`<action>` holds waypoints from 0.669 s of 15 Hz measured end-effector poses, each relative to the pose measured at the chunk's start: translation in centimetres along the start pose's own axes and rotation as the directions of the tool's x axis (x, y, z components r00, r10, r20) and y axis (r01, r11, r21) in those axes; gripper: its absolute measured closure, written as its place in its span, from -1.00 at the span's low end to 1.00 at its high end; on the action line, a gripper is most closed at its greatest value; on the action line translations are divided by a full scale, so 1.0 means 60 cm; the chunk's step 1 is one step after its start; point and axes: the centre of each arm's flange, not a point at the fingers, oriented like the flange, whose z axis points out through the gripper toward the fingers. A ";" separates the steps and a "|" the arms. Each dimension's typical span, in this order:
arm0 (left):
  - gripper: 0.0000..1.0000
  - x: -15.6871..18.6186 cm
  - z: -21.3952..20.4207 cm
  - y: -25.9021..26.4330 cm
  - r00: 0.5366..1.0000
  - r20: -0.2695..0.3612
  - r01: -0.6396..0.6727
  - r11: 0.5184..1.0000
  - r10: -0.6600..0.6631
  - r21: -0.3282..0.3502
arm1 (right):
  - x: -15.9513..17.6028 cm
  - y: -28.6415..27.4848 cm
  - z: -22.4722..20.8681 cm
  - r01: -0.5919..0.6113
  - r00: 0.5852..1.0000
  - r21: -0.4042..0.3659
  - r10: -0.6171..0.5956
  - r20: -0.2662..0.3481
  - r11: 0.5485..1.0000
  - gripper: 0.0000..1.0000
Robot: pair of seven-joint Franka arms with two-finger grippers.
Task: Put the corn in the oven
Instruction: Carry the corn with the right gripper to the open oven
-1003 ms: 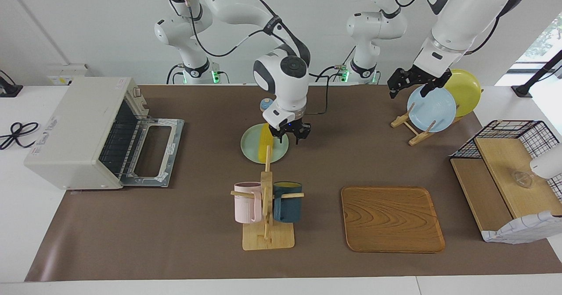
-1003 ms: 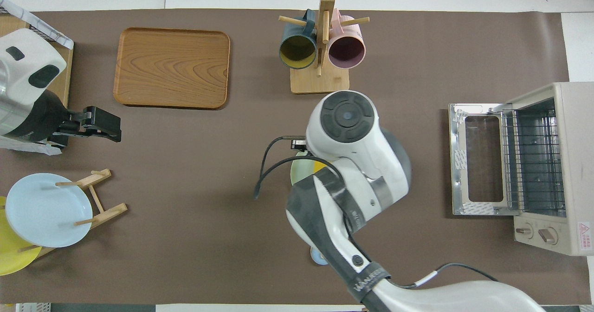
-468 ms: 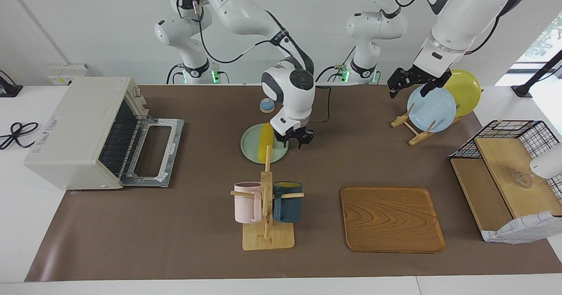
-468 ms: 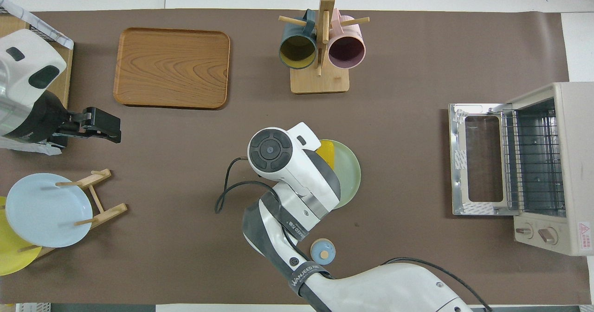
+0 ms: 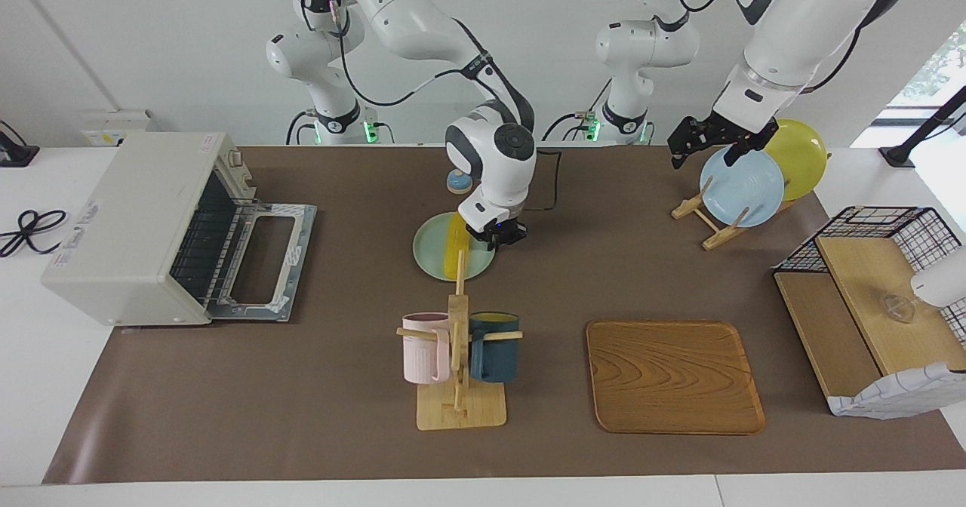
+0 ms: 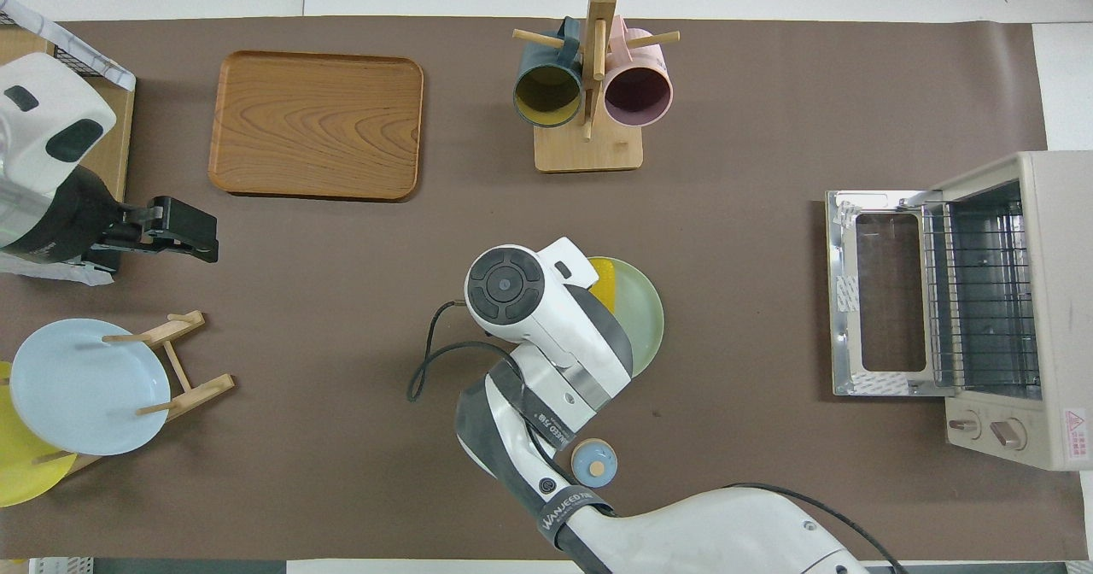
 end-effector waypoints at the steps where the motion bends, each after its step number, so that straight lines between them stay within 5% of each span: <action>1: -1.00 0.000 0.000 0.000 1.000 0.000 0.000 1.000 0.000 0.000 | 0.003 0.007 -0.018 0.013 1.000 -0.042 -0.013 0.001 0.999 0.95; 5: -1.00 0.000 -0.001 -0.001 1.000 -0.001 0.001 1.000 -0.001 0.000 | 0.055 0.087 -0.095 0.092 0.996 -0.139 -0.087 0.037 0.986 0.95; 10: -1.00 0.001 -0.001 -0.004 1.000 -0.001 0.005 1.000 -0.005 -0.001 | 0.133 0.385 -0.203 0.094 0.988 -0.113 -0.078 0.134 0.989 0.95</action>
